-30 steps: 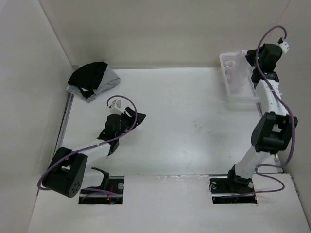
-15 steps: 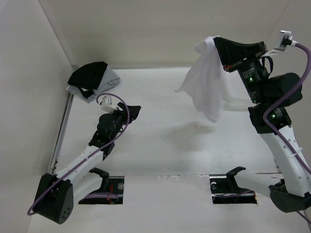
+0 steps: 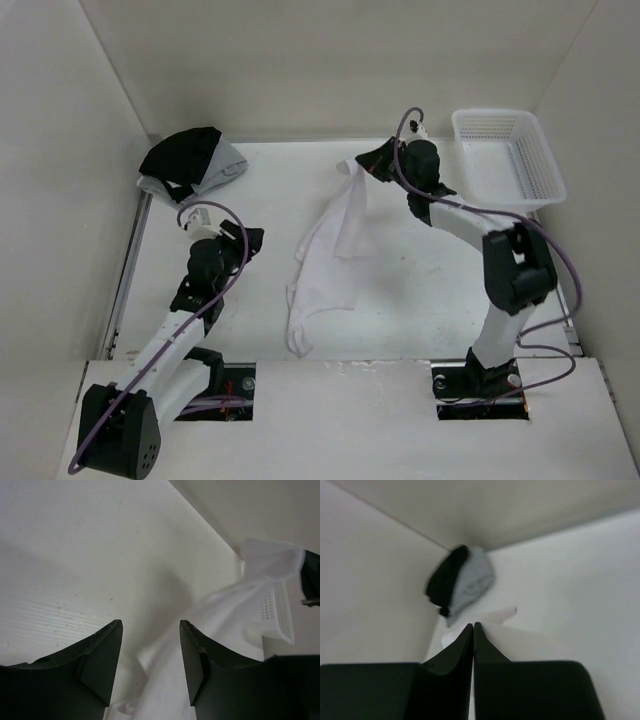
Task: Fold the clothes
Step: Move the tank top to the center of the board, then flatten the tank top out
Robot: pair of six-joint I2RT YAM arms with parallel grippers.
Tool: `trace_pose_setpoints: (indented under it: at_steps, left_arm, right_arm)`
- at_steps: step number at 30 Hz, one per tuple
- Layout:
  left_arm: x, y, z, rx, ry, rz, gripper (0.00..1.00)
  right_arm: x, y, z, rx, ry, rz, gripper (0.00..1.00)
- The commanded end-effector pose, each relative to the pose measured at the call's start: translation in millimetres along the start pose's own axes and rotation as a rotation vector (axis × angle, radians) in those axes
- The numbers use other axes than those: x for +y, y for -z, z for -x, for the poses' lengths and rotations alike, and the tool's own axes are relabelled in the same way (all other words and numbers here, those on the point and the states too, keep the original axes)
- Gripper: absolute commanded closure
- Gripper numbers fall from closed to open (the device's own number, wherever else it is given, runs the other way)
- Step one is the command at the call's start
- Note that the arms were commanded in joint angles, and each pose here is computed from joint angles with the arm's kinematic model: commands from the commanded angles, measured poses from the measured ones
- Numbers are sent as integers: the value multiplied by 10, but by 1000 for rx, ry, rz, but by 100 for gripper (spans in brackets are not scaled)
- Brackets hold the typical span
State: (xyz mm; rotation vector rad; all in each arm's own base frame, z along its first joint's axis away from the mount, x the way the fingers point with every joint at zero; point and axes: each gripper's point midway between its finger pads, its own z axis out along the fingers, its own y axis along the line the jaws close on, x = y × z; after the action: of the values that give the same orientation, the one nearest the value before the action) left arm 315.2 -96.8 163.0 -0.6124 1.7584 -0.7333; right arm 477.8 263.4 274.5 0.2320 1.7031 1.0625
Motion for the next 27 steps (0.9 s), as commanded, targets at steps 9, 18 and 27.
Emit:
trace_pose_setpoints:
  at_steps: [9,18,27]
  left_arm:
    - [438,140,-869,219,-244,203,51]
    - [311,37,-1586,409,-346,176,51]
    - [262,-226,-1396,306,-323,190,85]
  right_arm:
    - [-950,-48,556,-92,-92,-216,65]
    - [-1664,572,-351,33,-40,-445,57]
    - [-1829,429,-1029,226,-45,-485,54]
